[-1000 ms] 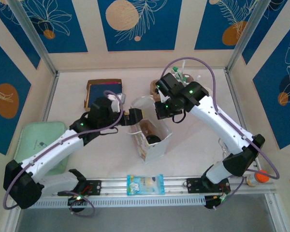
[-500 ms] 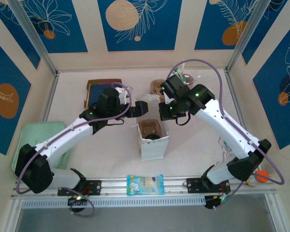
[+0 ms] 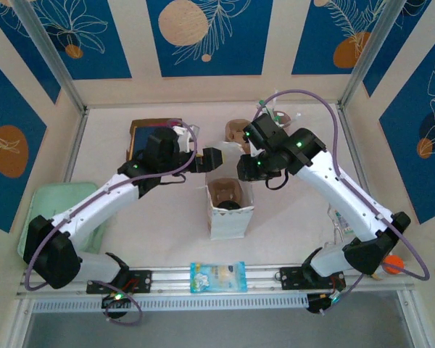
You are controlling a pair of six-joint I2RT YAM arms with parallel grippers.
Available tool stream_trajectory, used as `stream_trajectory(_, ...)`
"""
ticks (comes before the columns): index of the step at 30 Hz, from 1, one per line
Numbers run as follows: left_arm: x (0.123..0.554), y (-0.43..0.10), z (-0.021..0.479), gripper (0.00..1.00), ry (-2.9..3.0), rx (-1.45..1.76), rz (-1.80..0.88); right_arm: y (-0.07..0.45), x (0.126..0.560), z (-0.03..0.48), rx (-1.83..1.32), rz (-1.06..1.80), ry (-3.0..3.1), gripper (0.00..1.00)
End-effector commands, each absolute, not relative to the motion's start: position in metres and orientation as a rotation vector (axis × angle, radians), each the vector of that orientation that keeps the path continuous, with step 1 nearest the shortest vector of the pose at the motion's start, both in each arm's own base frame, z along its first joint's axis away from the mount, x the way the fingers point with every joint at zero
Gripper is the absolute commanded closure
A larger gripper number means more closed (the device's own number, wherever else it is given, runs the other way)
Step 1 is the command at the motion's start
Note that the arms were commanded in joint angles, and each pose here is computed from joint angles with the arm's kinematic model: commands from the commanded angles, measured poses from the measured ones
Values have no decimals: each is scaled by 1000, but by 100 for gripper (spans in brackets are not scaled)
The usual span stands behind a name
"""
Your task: Pack the takeout coffee
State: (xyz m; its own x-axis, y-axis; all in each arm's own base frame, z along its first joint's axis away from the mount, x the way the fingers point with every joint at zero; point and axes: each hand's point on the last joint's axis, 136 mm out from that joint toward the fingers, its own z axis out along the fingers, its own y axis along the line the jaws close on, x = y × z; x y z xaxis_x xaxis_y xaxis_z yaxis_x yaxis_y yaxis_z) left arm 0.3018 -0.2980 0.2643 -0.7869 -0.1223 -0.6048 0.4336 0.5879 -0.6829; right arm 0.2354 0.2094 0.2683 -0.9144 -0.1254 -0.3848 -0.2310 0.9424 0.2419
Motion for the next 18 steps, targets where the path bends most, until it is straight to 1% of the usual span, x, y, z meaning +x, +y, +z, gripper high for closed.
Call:
stream_trajectory(1, 300, -293, 281, 0, 2176, 292, -1141, 202, 229, 274, -247, 399, 2718, 52)
stream_trajectory(6, 300, -282, 285, 0, 2177, 268, -1074, 201, 226, 282, -259, 396, 2692, 31)
stream_trajectory(9, 299, -275, 288, 0, 2178, 270, -1027, 199, 226, 289, -265, 389, 2667, 24)
stream_trajectory(18, 288, -254, 299, 0, 2179, 305, -909, 186, 227, 307, -247, 368, 2591, 17)
